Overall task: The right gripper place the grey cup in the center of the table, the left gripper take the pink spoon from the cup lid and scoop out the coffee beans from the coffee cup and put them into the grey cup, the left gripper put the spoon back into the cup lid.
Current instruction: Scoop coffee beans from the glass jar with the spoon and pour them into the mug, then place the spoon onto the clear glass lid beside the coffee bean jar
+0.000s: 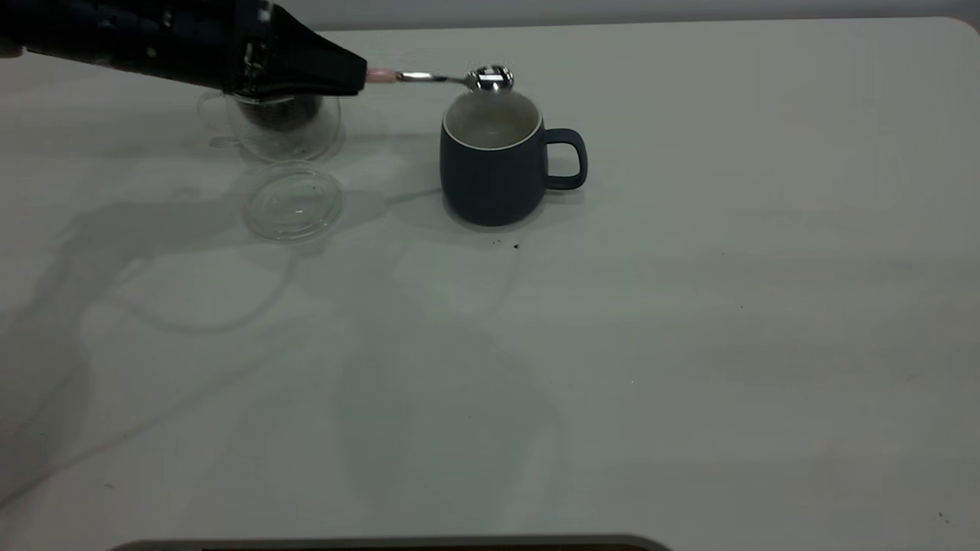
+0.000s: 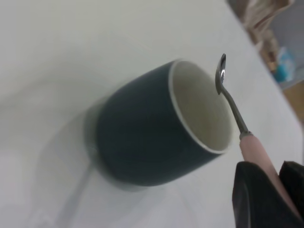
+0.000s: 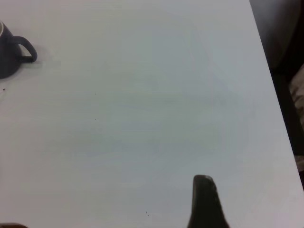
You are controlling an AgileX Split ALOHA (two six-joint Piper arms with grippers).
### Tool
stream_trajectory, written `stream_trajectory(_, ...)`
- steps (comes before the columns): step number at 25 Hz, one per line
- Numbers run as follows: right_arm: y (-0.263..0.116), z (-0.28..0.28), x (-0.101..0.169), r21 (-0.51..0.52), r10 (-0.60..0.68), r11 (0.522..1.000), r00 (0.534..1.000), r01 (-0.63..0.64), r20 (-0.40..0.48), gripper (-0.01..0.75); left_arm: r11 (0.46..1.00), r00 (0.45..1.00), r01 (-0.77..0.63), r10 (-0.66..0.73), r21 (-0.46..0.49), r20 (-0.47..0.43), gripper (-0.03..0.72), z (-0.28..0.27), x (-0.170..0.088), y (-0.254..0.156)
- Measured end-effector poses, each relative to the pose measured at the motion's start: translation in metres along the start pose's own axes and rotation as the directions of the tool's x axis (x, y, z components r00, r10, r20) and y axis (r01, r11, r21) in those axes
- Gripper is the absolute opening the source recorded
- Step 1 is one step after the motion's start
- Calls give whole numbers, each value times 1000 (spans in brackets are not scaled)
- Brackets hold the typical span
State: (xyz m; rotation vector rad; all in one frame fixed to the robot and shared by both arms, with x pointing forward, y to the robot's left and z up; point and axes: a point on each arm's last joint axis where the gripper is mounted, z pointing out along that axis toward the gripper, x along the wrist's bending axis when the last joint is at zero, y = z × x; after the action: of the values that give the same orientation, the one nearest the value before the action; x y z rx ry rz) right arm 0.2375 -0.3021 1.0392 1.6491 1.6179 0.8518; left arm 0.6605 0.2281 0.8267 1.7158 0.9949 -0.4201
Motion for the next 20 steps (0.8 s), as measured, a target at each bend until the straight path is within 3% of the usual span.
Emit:
stream_trajectory(12, 0, 0, 0, 0, 0, 1000, 1000, 0, 0, 531, 986, 986, 163, -164, -44, -15, 126, -96, -10, 25)
stream_trajectory(20, 0, 0, 0, 0, 0, 1000, 1000, 0, 0, 531, 960, 956, 278, -272, 39, -108, 126, -136, 5, 3)
